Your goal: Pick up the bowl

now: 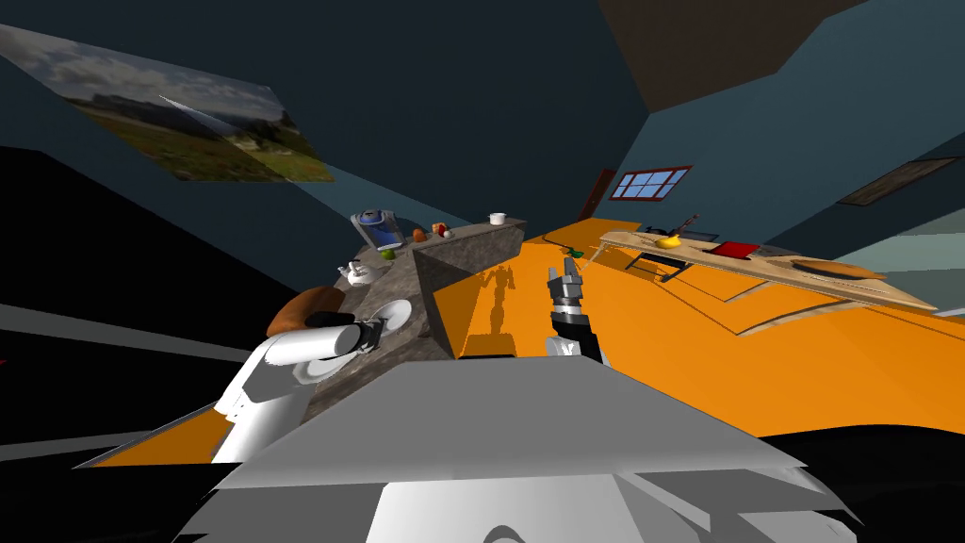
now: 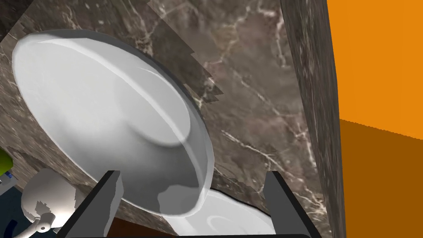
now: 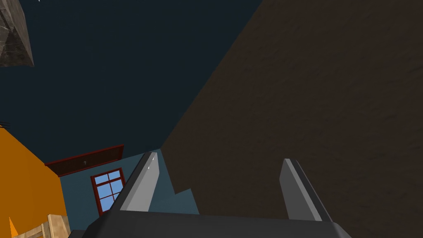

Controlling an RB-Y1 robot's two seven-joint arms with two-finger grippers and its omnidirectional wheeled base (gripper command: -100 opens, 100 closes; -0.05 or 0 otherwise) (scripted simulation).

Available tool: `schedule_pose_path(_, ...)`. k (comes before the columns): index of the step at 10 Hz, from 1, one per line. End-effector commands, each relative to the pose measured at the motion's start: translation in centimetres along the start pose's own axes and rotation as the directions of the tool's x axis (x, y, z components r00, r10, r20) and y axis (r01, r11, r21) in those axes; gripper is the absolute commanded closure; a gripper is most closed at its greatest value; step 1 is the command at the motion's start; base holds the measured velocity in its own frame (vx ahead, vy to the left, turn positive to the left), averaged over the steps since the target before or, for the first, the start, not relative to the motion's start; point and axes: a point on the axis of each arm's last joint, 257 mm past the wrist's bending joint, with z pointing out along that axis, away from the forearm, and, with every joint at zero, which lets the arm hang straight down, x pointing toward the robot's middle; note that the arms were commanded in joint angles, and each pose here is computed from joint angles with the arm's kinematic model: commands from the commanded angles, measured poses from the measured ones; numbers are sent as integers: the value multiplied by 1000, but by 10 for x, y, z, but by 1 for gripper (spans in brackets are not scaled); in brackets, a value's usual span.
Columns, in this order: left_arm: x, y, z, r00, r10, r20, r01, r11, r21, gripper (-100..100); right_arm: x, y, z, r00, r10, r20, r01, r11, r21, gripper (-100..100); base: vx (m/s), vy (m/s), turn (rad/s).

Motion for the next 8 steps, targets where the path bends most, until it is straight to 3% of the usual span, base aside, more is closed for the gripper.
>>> schedule_pose_path(1, 0, 0, 0, 1000, 0, 0, 0, 1000, 0, -100, 0, 0, 0, 1000, 0, 0, 0, 1000, 0, 0, 31, 8, -2)
schedule_pose_path(2, 1, 2, 1, 1000, -1, -1, 0, 1000, -7, 0, 0, 0, 0, 1000, 0, 0, 0, 1000, 0, 0, 6, 2, 0)
schedule_pose_path(3, -6, -1, 10, 1000, -20, 9, 20, 1000, -11, -100, 0, 0, 0, 1000, 0, 0, 0, 1000, 0, 0, -39, -4, -133)
schedule_pose_path(8, -23, -10, 30, 997, -68, 34, 69, 997, -22, -100, 0, 0, 0, 1000, 0, 0, 0, 1000, 0, 0, -84, -3, -122)
